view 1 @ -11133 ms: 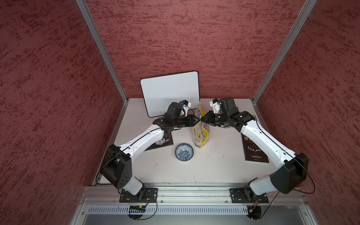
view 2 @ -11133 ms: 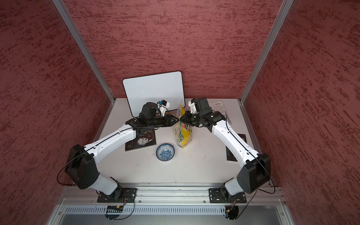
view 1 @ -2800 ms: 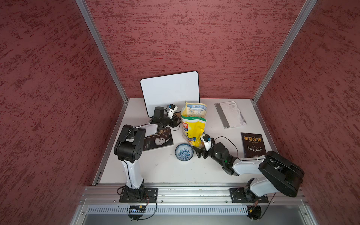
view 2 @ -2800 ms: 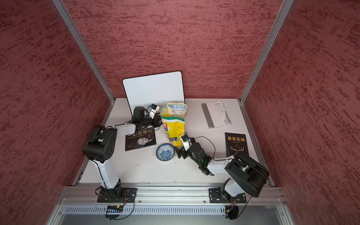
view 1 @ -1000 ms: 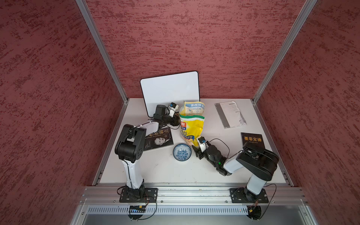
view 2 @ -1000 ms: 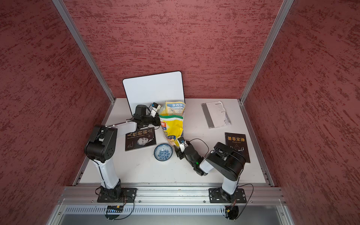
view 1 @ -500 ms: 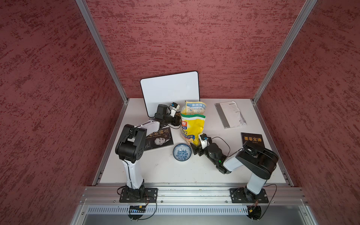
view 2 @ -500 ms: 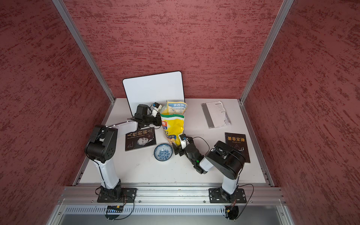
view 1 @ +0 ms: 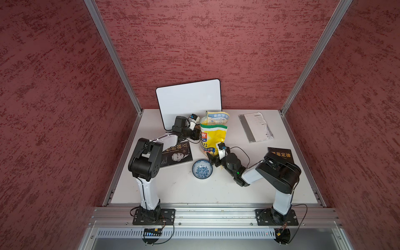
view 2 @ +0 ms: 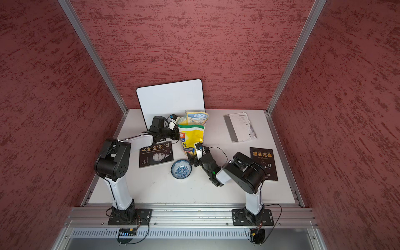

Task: Pour the oats into the breakfast bowl
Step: Pick up the oats bag from the center of the board.

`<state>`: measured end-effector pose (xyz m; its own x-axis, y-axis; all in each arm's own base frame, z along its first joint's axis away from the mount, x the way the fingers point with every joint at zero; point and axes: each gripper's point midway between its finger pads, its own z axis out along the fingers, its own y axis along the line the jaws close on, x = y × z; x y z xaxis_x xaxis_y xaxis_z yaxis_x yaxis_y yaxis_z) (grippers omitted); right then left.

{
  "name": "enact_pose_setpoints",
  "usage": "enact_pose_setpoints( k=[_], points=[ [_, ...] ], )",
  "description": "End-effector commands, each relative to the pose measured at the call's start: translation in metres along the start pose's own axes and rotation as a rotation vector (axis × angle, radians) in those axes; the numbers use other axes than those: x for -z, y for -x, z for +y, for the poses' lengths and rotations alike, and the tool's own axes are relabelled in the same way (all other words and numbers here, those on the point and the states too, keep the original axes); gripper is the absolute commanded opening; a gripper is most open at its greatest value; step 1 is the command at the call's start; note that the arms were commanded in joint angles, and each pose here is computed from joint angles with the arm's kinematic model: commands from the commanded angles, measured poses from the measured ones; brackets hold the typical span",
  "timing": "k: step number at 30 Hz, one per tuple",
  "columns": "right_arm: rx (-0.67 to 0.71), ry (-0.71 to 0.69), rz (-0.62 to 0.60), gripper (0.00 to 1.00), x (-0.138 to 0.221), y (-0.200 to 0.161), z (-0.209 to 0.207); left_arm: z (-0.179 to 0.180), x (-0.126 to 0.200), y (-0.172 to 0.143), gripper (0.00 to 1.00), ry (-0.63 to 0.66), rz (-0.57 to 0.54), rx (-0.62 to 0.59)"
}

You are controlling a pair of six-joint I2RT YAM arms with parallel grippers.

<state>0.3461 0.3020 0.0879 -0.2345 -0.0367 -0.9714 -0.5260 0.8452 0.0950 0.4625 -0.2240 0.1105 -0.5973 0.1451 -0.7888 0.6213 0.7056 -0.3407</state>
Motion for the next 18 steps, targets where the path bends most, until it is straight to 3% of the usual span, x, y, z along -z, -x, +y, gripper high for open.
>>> enact_pose_setpoints(
  k=[1,5,12,18],
  points=[
    [0.009,0.021,0.052,0.77,-0.008,-0.013,0.003,-0.008,-0.003,-0.005,0.6,-0.035,0.007,-0.01],
    [0.025,0.025,0.062,0.43,-0.005,-0.009,0.003,-0.005,0.004,0.001,0.61,-0.02,-0.02,-0.01],
    [0.067,0.058,0.078,0.0,0.002,0.006,0.001,0.002,0.026,0.017,0.64,0.042,-0.078,-0.006],
    [0.174,0.107,0.098,0.0,0.016,0.032,0.007,0.017,0.062,0.027,0.65,0.148,-0.15,0.045]
  ],
)
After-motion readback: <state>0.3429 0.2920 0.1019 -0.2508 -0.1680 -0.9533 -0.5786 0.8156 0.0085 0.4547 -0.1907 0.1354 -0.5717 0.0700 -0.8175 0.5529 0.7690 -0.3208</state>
